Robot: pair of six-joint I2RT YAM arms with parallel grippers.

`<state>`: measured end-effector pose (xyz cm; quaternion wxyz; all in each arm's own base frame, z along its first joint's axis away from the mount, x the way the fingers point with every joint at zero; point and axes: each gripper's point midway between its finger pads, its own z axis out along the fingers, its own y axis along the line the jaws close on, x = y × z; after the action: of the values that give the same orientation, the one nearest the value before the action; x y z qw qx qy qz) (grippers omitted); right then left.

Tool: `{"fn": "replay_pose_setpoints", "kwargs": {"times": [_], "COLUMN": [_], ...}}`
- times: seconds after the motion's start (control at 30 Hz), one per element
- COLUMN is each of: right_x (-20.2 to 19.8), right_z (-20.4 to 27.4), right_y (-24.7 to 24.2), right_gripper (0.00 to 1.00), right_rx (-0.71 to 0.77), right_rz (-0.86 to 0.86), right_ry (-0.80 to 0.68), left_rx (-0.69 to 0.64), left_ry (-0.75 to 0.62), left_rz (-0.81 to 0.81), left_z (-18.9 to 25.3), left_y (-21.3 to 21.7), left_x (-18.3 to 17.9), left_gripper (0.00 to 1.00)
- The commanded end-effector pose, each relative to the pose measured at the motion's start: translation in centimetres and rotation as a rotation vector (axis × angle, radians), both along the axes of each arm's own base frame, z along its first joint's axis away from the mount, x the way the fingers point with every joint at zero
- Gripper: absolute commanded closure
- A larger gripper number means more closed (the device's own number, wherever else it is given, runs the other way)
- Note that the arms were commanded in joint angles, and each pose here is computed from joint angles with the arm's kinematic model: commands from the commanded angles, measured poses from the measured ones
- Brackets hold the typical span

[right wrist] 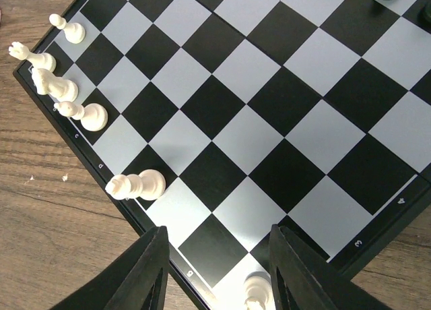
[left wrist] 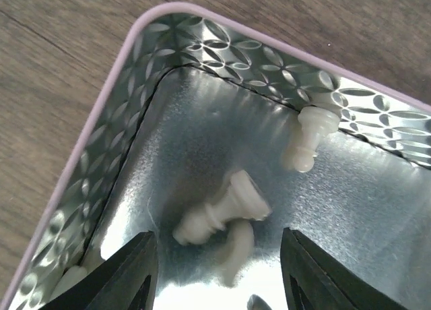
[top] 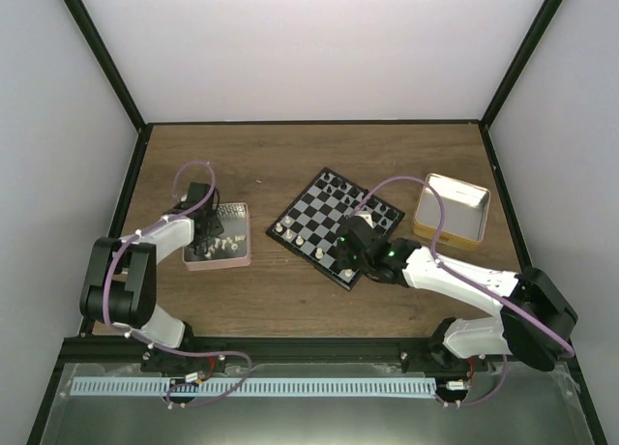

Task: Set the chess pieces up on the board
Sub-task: Pick up the chess piece from the storage box.

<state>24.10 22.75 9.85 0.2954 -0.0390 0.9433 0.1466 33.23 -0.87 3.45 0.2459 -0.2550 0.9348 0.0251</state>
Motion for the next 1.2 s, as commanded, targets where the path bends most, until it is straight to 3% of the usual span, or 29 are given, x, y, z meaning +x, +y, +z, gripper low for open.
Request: {"fn": "replay_pose_setpoints", "kwargs": {"times": [0.0, 0.33, 0.7, 1.17], "right_x": [0.7, 1.0, 1.1, 1.2], "right_z": [1.8, 1.8, 1.8, 1.9], "right_y": [0.6, 1.2, 1.6, 1.5], "right_gripper": [0.58, 0.59, 0.60, 0.60], "right_rx": [0.022, 0.019, 0.029, 0.020], "right_rz": [-0.007, 0.006, 0.010, 0.011], "right_ry": [-0.046, -0.042, -0.040, -0.039], "left_rx": [0.018, -0.006, 0.024, -0.028], "left_ry": [-0.020, -0.032, -0.111, -0.022], "left_rz": [-0.034, -0.019, 0.010, 0.000], "left_z": [0.1, -0.5, 2.8, -0.2], "left_y": [0.3, 0.4, 1.1, 0.1], "left_x": [1.7, 2.7, 3.5, 3.2], "left_gripper": [0.48, 0.46, 0.47, 0.48]}}
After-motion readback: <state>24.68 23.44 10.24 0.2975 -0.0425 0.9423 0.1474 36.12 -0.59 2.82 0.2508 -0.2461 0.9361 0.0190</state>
